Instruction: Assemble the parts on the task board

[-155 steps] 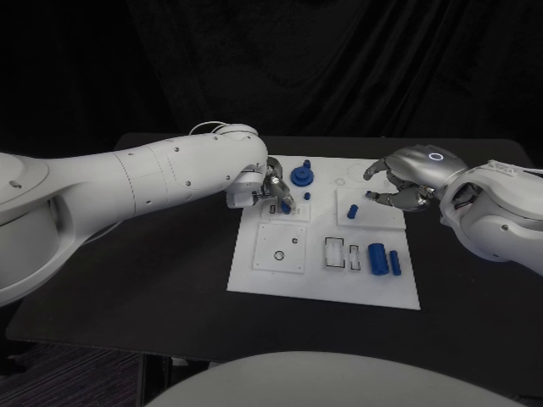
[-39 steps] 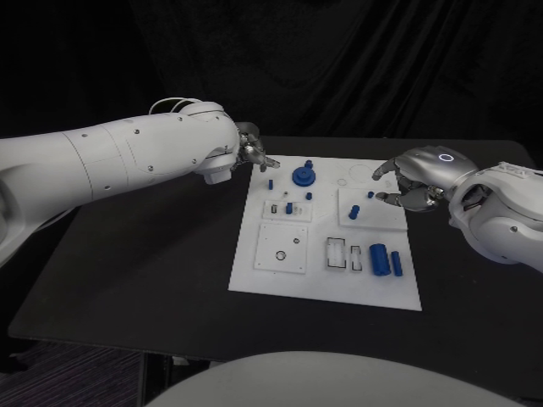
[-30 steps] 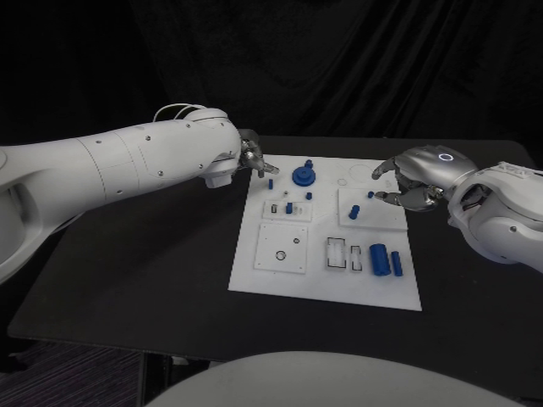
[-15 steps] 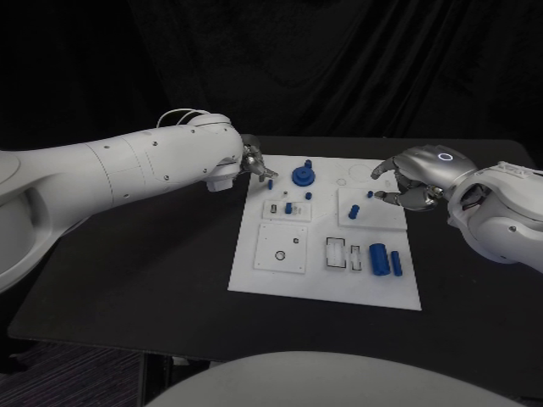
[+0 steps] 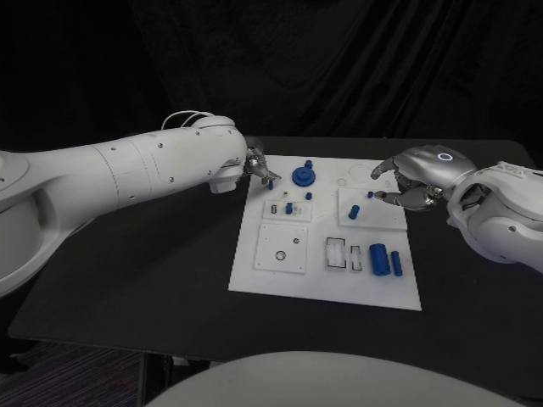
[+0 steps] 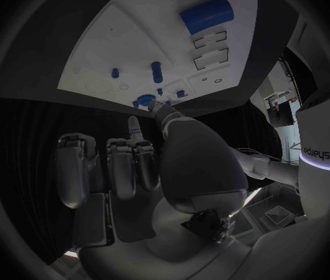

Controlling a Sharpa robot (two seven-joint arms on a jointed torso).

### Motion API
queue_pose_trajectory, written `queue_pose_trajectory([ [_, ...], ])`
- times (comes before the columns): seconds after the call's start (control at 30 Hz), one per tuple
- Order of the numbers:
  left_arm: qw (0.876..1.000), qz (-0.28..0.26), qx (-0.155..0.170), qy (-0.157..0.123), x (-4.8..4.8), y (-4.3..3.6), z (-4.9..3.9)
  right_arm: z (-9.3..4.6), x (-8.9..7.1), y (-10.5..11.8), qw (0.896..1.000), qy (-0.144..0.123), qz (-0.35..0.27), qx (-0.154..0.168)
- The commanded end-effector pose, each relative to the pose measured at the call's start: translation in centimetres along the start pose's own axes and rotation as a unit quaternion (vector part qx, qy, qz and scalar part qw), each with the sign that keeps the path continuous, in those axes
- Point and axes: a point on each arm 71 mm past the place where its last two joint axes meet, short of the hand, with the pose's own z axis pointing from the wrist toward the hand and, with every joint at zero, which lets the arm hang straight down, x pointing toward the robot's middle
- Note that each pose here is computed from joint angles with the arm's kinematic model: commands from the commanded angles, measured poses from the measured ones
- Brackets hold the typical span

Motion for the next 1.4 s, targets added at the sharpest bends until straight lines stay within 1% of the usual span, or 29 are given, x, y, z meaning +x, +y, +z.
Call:
queue_pose_trajectory([
  [0.03,1.000,0.005,0.008,0.009,0.29,-0.28,0.12,-0.03,0.01,-0.03,1.000,-0.003,0.000,0.005],
  [0.57,1.000,0.007,0.000,0.015,0.53,-0.27,0.43,-0.07,0.05,0.00,1.000,0.000,-0.001,0.004],
  [1.13,1.000,0.004,0.003,0.013,0.77,-0.38,0.82,-0.02,0.08,0.07,1.000,0.003,-0.001,0.003],
  [1.4,1.000,0.005,-0.003,0.016,0.88,-0.16,1.01,0.00,0.10,0.11,1.000,0.004,-0.002,0.003],
])
